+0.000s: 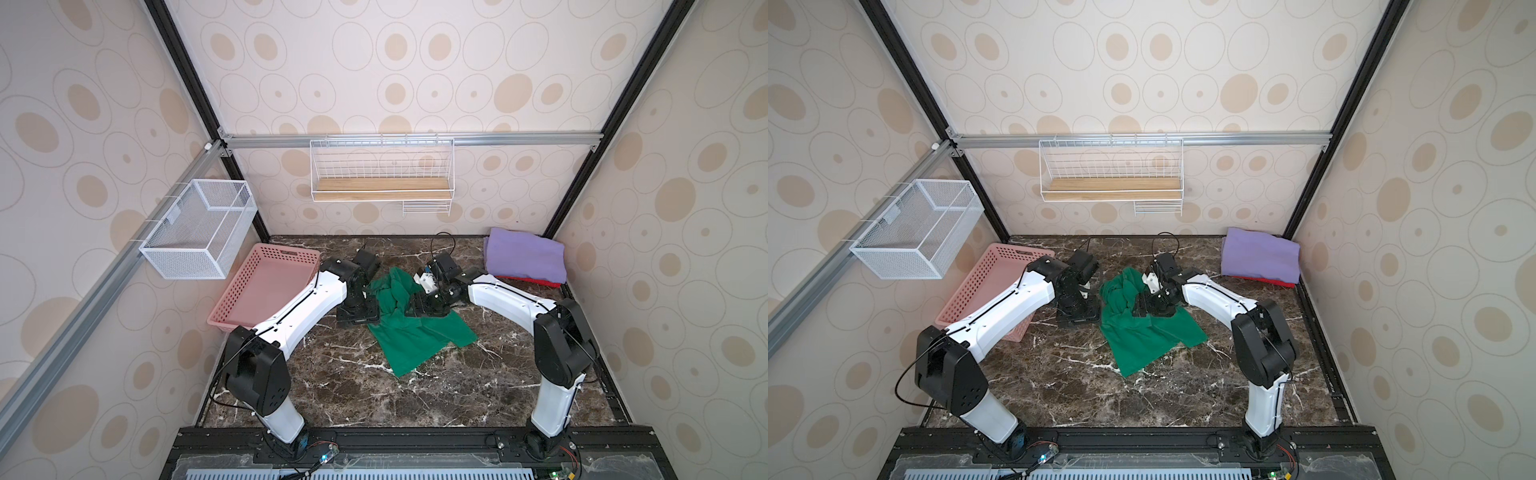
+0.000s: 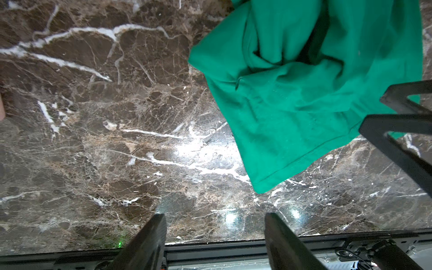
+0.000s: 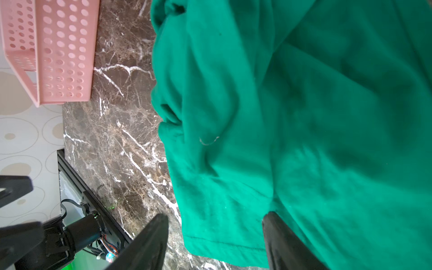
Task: Fold and stack t-shirts
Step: Flatten out the T-shirt at the center of the board.
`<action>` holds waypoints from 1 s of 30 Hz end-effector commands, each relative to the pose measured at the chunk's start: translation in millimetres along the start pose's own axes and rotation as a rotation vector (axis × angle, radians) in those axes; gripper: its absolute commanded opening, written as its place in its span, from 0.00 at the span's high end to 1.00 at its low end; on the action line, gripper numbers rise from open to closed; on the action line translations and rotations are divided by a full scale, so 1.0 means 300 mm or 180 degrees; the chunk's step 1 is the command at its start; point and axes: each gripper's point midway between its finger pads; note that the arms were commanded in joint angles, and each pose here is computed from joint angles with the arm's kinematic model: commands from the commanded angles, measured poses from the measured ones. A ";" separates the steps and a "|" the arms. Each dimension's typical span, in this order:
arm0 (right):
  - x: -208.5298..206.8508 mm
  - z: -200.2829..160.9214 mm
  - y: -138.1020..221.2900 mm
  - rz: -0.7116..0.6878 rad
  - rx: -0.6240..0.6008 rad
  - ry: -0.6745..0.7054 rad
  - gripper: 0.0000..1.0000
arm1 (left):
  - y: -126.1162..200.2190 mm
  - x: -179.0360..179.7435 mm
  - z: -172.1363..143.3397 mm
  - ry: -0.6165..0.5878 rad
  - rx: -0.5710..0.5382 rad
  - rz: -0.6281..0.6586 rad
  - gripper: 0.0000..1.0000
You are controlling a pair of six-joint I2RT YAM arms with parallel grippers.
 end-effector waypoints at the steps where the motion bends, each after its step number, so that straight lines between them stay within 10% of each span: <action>1: -0.026 0.004 -0.033 -0.0035 0.0000 -0.0047 0.30 | 0.022 0.038 -0.009 -0.0096 -0.0011 0.0099 0.30; 23: -0.165 -0.050 -0.087 -0.0002 -0.0026 -0.0507 0.32 | 0.009 0.043 -0.014 -0.0119 0.0036 0.0140 0.30; 30: -0.165 -0.075 -0.103 0.0055 0.0023 -0.0543 0.52 | 0.000 0.040 -0.011 -0.0110 0.0051 0.0144 0.29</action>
Point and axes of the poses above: each gripper's point midway between its finger pads, its own y axis back along the fingers, its own x axis along the line the jaws close on, z = x × y, and after that the axes turned 8 degrees about y, right-handed
